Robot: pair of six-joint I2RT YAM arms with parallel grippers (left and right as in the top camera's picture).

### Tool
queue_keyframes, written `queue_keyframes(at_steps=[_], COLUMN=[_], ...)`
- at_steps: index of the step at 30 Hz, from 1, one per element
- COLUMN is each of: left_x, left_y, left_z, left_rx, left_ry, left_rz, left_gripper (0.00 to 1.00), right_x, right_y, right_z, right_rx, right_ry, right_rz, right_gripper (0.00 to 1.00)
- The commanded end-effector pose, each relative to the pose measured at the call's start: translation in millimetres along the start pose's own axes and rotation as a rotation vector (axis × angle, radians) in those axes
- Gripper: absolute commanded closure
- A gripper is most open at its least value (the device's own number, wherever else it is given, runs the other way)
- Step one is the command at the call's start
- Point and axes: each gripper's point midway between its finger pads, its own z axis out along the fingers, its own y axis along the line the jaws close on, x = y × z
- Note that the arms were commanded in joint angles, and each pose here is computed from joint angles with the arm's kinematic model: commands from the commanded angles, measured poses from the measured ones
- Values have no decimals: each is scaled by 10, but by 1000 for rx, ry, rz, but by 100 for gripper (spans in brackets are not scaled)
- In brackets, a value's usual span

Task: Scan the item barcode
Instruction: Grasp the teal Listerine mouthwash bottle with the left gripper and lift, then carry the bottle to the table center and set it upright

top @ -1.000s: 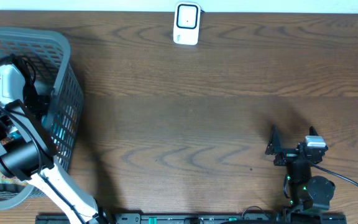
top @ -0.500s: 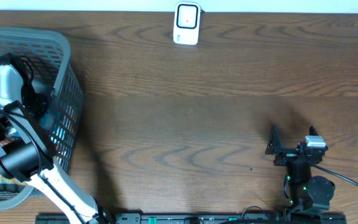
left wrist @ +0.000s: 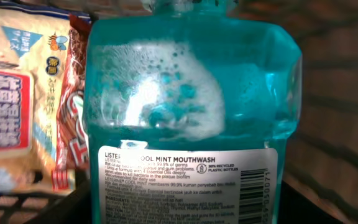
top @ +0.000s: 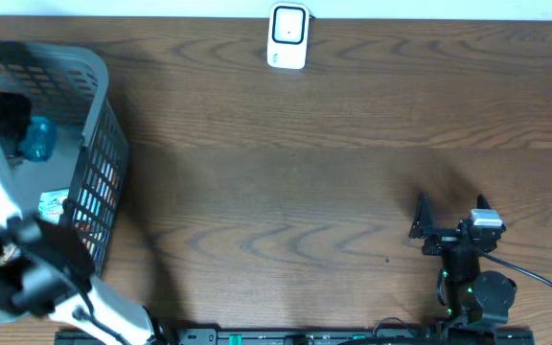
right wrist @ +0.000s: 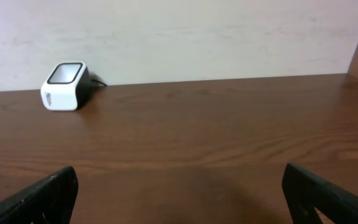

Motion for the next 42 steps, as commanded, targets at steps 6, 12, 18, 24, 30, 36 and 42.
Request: queue_keyframes(at_steps=[6, 12, 18, 24, 30, 36, 42], left_x=[314, 1090, 2181, 3217, 4016, 4712, 5153], left_y=[35, -47, -98, -41, 103, 196, 270], left_z=[-1714, -2199, -2100, -1610, -967, -337, 191], left_rx=[515, 666, 591, 415, 220, 109, 56], left_ry=[-26, 25, 115, 130, 165, 181, 184], left_rz=[33, 296, 675, 1103, 1363, 1524, 1610], left_gripper=[54, 54, 54, 54, 55, 55, 55], right_x=[7, 7, 7, 7, 7, 7, 6], right_y=[36, 37, 36, 36, 36, 36, 36], right_z=[-1, -1, -1, -1, -1, -1, -1], right_rx=[-16, -16, -16, -16, -16, -16, -16], right_ry=[1, 1, 1, 1, 1, 1, 1], right_rz=[12, 12, 12, 12, 12, 12, 12], right_gripper=[1, 1, 1, 1, 1, 1, 1])
